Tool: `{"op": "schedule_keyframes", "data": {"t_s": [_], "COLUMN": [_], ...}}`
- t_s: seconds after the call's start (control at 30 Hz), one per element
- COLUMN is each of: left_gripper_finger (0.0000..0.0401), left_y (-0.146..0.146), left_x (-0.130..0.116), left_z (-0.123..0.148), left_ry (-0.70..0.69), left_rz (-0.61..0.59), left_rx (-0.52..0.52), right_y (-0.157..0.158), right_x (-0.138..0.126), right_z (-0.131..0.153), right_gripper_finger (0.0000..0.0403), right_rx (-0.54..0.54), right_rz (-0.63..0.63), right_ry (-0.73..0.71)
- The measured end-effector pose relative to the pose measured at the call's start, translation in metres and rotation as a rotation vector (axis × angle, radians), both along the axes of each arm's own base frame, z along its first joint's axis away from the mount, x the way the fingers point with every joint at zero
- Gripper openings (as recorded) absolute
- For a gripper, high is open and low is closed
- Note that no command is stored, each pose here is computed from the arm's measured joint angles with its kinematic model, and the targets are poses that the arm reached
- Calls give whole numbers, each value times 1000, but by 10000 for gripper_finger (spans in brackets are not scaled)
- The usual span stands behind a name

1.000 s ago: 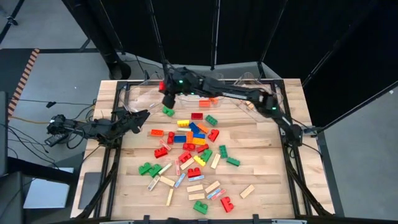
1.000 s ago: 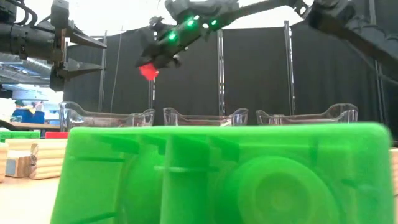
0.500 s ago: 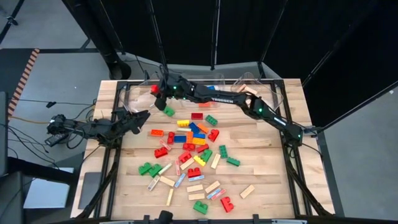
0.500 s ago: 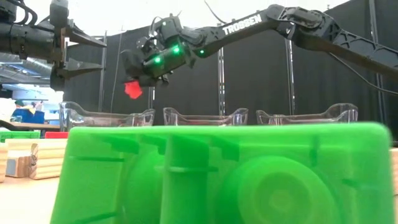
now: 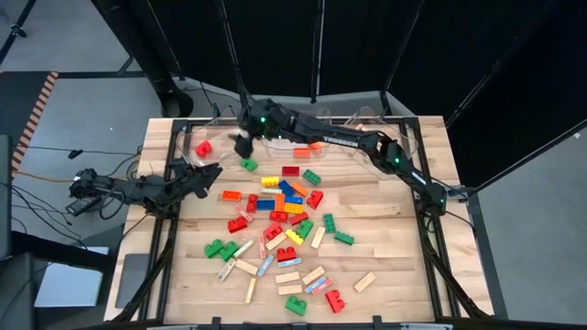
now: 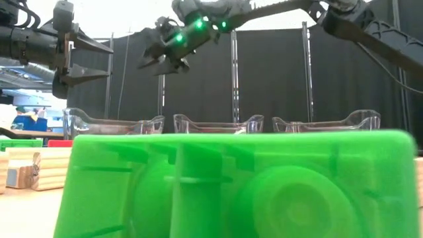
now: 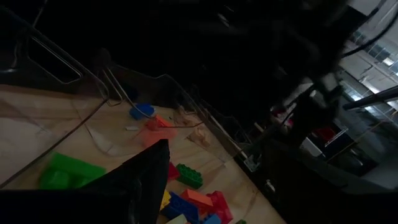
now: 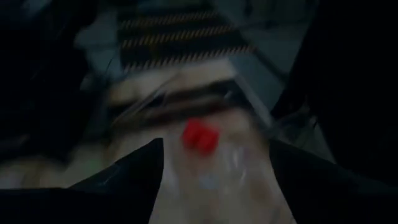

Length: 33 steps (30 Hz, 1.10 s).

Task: Sort blocks by size
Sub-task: Adjust the middle transparent bin

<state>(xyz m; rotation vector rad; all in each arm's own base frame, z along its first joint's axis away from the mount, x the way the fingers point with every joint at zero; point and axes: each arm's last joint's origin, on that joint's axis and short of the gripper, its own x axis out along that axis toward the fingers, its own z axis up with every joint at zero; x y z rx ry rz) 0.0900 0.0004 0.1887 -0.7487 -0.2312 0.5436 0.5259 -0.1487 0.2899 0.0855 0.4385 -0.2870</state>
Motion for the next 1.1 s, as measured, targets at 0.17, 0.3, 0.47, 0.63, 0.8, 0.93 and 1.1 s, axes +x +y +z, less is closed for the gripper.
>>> {"op": "schedule_keyframes", "data": {"t_s": [0.17,0.3,0.47,0.63,0.8,0.93,1.1], "left_gripper_finger": [269,269,269,269,269,269,269], "left_y": [0,0,0,0,0,0,0], "left_x": [0,0,0,0,0,0,0], "left_z": [-1,-1,-1,-2,-2,-2,-2], "left_ry": [6,7,7,19,21,21,22], "left_rz": [0,0,0,0,0,0,0], "left_rx": [2,2,2,5,5,5,5], "right_y": [34,46,44,37,37,38,32], "right_x": [-4,-1,1,0,-4,-7,-10], "right_z": [-13,-54,-87,-103,-113,-125,-132], "right_gripper_finger": [273,263,262,262,262,260,255], "right_rx": [30,54,69,-14,4,8,10], "right_rz": [76,51,-27,-90,-96,-97,-108], "right_ry": [188,255,193,146,162,168,170]}}
